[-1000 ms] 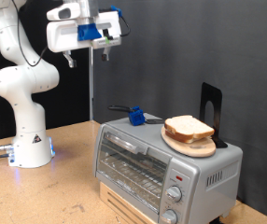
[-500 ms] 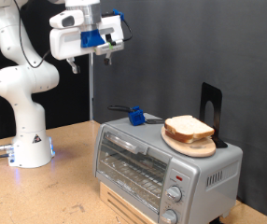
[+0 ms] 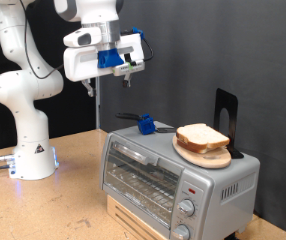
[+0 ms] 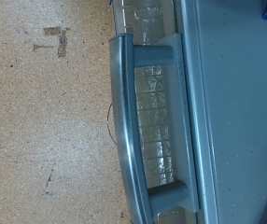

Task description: Make a piece of toast with the oven

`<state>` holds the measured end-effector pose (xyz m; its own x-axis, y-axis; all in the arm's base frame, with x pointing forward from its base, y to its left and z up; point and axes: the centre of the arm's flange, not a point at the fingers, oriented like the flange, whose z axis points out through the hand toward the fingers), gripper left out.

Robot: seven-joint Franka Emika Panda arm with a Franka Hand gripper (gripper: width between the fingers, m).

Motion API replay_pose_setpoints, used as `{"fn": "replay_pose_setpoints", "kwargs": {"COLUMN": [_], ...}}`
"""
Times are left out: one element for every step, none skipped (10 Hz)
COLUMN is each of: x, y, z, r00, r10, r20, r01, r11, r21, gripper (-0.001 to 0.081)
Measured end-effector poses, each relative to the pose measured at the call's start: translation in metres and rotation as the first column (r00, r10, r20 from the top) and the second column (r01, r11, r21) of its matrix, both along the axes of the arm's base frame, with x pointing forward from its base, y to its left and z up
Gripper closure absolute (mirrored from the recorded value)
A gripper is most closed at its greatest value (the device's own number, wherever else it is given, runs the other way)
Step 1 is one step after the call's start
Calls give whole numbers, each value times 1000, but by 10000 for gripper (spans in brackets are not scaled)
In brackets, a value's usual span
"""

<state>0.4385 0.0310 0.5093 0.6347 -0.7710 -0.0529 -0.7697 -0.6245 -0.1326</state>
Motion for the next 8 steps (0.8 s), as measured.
{"fn": "replay_pose_setpoints", "kwargs": {"x": [0,0,0,-1,-1,0,1,2], "y": [1,1,1,3,8,14,19,24], "z": [-1,-1,-5,-17,-35,-54,-71,-86], "r00": [1000,1000,1000,999,998,997,997,997], "r10": [2,1,-14,-44,-68,-75,-75,-73], "r20": [-2,-2,-9,-8,-9,-14,-18,-19], "r01": [-2,-1,14,44,67,74,73,71], "r11": [1000,1000,1000,999,996,994,993,992], "r21": [-1,-1,-3,-30,-63,-86,-96,-101], "gripper": [6,6,6,6,6,6,6,6]}}
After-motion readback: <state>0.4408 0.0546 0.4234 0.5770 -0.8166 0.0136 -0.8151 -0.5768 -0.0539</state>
